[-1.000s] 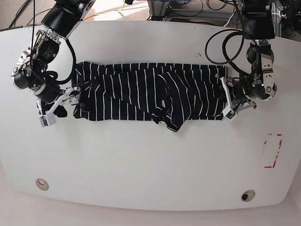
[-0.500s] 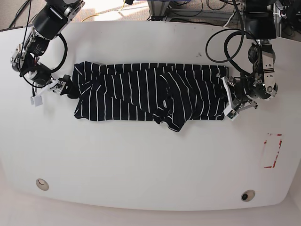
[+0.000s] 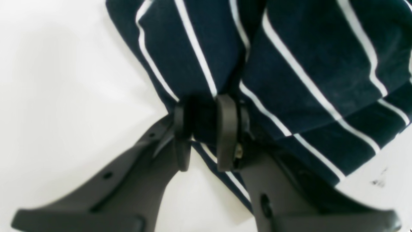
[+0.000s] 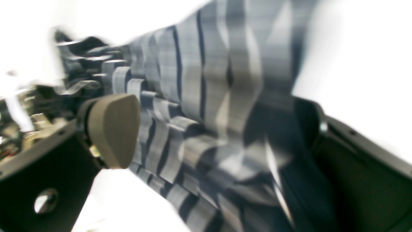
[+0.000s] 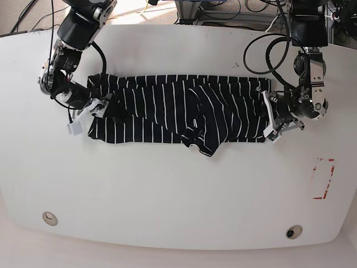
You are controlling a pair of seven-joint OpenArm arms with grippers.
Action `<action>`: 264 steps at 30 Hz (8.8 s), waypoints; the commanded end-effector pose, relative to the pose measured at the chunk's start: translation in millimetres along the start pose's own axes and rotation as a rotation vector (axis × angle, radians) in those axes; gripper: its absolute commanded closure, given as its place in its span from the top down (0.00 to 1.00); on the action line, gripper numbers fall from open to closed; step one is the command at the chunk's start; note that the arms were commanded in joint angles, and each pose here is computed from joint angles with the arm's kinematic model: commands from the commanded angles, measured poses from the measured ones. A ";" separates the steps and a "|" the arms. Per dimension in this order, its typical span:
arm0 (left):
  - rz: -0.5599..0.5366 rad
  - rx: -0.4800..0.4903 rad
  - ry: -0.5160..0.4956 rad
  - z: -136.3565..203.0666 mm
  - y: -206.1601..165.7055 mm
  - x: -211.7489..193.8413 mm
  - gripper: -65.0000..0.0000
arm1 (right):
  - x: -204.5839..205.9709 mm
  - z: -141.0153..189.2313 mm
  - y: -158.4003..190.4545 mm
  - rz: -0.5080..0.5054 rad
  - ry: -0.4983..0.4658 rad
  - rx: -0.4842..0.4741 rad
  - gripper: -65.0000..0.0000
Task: Layout the t-shirt on the table in an organized manner, then fold the t-shirt properly
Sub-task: 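Grasp both strip ends, right gripper regrasping its end, then fold both strip ends inward toward each other with both grippers, then release and regrasp the folded bundle edges with both grippers, then straighten and square the folded bundle with both grippers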
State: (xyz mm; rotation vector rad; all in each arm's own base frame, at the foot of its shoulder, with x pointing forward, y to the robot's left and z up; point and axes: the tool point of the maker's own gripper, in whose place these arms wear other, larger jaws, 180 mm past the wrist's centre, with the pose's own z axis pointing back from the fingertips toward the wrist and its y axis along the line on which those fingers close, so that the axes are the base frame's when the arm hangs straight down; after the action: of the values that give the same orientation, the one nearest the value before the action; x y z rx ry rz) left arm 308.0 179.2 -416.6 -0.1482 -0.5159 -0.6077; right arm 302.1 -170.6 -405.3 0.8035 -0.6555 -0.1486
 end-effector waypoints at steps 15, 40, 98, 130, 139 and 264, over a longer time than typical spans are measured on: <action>-0.018 0.024 0.096 -1.2 2.7 -17.1 0.17 | -11.4 -11.1 6.3 -0.008 0.049 -0.001 0.29; -0.248 -0.201 0.020 -41.3 -114.4 55.6 0.17 | 66.8 76.4 44.6 0.478 -0.041 -0.223 0.02; -0.398 -0.325 -0.070 -45.2 -191.9 108.2 0.17 | -26.5 -6.2 180.9 0.791 0.201 0.152 0.87; -0.264 0.094 -0.339 66.2 -55.6 179.7 0.18 | 37.5 35.1 118.8 0.813 0.113 -0.096 0.87; -0.014 0.271 -0.336 88.4 35.4 151.7 0.18 | 60.8 19.6 110.7 0.797 0.097 -0.149 0.86; -0.290 -0.248 -0.248 30.2 -116.7 138.7 0.17 | -5.7 -1.3 145.5 0.925 -0.064 -0.011 0.15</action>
State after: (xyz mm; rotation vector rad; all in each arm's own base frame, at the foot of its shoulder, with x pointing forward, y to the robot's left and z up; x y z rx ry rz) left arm 324.4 30.5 -335.7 -0.3677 -0.6533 -0.9335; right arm 271.7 -67.4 -312.6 0.4147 -0.9921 0.6617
